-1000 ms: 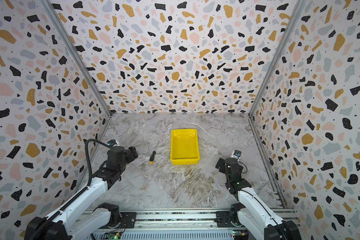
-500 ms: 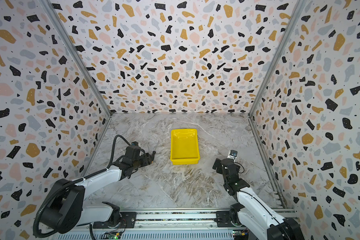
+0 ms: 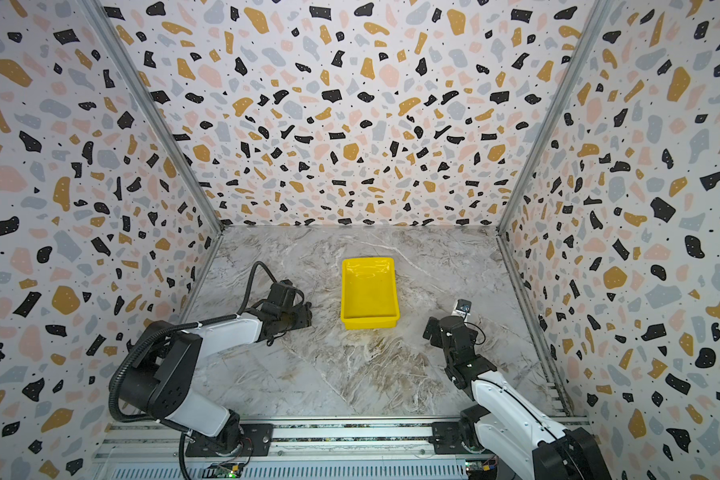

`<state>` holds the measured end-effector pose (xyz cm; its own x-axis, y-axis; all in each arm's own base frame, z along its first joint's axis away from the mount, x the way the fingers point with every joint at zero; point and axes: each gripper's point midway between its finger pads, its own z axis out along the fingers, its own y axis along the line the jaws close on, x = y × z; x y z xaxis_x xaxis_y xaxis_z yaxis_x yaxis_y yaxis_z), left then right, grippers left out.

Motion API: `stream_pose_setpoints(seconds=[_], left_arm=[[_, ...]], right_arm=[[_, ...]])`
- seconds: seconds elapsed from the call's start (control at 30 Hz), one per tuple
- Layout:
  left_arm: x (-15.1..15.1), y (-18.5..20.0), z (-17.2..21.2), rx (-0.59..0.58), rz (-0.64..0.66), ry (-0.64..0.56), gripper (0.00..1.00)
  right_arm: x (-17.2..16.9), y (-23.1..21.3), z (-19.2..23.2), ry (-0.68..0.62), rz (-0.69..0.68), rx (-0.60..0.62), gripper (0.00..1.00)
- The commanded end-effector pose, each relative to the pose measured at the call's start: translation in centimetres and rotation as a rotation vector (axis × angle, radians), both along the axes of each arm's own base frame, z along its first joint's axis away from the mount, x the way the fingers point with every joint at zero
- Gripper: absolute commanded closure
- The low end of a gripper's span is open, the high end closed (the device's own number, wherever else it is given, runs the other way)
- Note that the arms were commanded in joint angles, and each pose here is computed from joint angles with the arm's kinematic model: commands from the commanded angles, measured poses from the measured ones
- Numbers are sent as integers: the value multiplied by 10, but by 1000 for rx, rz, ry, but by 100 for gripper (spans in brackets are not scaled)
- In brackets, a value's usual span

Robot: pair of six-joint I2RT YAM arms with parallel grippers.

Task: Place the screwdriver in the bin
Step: 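Close the left gripper on the black screwdriver handle, then lift the screwdriver with the left gripper and carry it over the yellow bin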

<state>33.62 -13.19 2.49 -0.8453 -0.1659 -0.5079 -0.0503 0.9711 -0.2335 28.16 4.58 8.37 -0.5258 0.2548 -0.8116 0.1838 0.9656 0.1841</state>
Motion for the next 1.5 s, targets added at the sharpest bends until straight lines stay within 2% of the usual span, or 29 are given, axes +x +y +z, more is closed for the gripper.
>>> stream_pose_setpoints(seconds=[0.0,0.5,0.7,0.8,0.9,1.07,1.17,1.27,1.47], left_arm=[[5,-4,0,15,-14,3,36],[7,-8,-6,39,-12,13,52],[8,-8,-3,37,-10,8,67],[7,-6,0,43,-4,1,78],[6,-4,13,47,4,-22,89],[2,2,62,28,38,-122,90],[-1,-4,100,-26,52,-196,93],[-6,-26,139,-145,51,-274,94],[-21,-116,179,-488,0,-311,96]], right_arm=[[8,2,15,-36,-7,-2,1],[8,3,16,-35,-8,-8,0],[9,3,16,-36,-8,-11,0],[9,4,16,-37,-7,-10,0],[8,3,16,-35,-10,-11,0],[8,3,16,-39,-11,-10,0],[8,3,16,-39,-13,-11,0],[8,3,17,-42,-14,-10,0],[7,1,16,-38,-21,-15,0]])
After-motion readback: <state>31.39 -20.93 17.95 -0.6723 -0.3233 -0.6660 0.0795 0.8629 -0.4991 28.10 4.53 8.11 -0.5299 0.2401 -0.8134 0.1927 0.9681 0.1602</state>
